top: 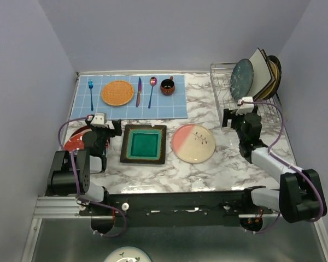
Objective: Unload the plates from the dish rack
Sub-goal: Unload the plate from the dish rack.
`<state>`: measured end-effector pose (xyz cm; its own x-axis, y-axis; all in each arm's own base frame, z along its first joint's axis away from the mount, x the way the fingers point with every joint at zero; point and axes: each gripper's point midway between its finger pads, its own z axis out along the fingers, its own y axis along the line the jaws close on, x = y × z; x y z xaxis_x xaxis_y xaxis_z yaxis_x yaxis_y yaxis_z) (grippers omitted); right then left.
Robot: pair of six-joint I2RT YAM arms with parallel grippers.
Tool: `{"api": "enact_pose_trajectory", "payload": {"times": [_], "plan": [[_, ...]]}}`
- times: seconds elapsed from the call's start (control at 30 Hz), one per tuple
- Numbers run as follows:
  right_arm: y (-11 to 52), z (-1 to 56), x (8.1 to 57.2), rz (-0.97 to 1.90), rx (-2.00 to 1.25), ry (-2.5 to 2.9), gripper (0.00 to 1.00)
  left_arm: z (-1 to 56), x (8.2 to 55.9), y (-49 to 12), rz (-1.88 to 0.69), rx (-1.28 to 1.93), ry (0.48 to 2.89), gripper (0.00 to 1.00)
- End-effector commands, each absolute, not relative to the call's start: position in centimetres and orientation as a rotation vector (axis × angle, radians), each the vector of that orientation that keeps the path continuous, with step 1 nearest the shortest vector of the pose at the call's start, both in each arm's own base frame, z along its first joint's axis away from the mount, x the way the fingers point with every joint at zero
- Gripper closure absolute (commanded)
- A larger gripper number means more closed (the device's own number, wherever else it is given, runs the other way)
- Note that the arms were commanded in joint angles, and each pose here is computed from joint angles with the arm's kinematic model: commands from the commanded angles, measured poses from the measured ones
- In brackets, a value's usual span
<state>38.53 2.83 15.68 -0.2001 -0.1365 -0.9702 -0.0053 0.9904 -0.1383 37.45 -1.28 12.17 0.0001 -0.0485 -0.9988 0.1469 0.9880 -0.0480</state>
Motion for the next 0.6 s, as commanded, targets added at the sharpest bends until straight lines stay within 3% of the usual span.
{"api": "enact_pose_trajectory", "payload": {"times": [0.0,0.23,0.57], "plan": [[3.5,16.8,38.4,-0.028,-0.117,1.663,0.00,12.6,37.7,-1.0,-0.120,0.080,1.550,0.01],[2.7,17.3,38.8,-0.059,-0.106,1.705,0.00,12.6,37.7,-1.0,-0.121,0.081,1.550,0.01],[0.6,27.0,42.9,-0.241,-0.122,1.749,0.04,12.3,37.9,-1.7,-0.134,0.129,1.577,0.01]]}}
